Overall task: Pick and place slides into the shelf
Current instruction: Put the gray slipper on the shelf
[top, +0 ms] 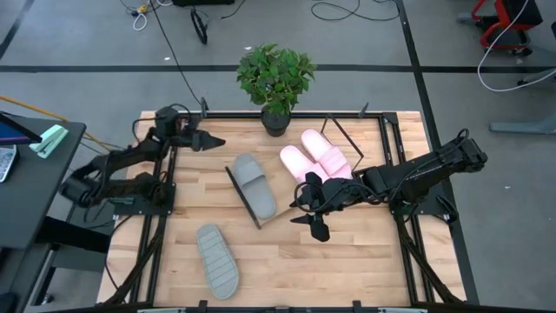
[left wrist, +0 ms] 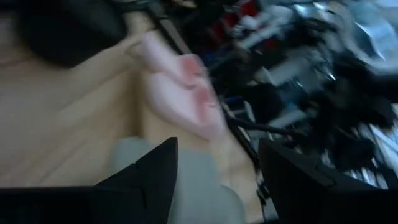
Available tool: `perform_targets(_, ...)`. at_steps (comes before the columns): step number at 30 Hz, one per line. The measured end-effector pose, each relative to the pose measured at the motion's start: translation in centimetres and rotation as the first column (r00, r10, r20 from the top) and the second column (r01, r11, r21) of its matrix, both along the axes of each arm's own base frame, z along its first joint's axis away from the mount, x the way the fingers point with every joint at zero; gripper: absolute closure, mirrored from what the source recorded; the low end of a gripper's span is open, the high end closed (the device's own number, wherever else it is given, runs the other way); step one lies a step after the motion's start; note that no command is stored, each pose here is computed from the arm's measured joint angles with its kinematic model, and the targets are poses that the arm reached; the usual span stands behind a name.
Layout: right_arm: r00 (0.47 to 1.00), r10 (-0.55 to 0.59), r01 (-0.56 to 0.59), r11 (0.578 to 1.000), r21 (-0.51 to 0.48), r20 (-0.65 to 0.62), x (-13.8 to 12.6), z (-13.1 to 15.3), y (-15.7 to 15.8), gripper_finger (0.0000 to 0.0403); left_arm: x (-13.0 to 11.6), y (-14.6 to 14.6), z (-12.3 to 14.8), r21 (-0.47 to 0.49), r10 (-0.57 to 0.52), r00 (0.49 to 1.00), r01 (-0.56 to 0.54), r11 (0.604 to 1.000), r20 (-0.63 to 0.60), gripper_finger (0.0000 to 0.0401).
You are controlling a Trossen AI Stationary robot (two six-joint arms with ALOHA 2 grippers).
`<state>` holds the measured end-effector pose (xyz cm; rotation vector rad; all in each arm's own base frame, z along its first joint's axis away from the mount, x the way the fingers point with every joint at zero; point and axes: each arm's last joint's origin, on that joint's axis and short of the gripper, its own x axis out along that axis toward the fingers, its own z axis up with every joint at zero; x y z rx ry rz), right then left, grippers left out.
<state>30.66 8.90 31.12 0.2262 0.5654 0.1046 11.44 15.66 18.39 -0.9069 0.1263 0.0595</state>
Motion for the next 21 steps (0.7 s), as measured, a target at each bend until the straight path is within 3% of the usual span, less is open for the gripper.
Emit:
perform_targets(8, 1.000, 0.007, -0.007, 1.000, 0.004, 0.000, 0.0, 0.0, 0.0, 0.0181, -0.6, -4.4, 5.3, 0.259, -0.155, 0.975, 0.110, 0.959, 0.160, 0.0209)
perform_targets(15, 0.999, 0.048, -0.048, 0.999, 0.019, 0.000, -0.1, 0.0, 0.4, 0.0181, -1.8, -9.2, 8.5, 0.405, -0.322, 0.904, 0.192, 0.894, 0.281, 0.0231)
perform_targets(21, 0.990, 0.122, -0.122, 0.993, 0.003, 0.075, -0.3, 0.6, 2.1, 0.0181, -3.1, -12.2, 9.8, 0.488, -0.394, 0.838, 0.182, 0.853, 0.377, 0.0244)
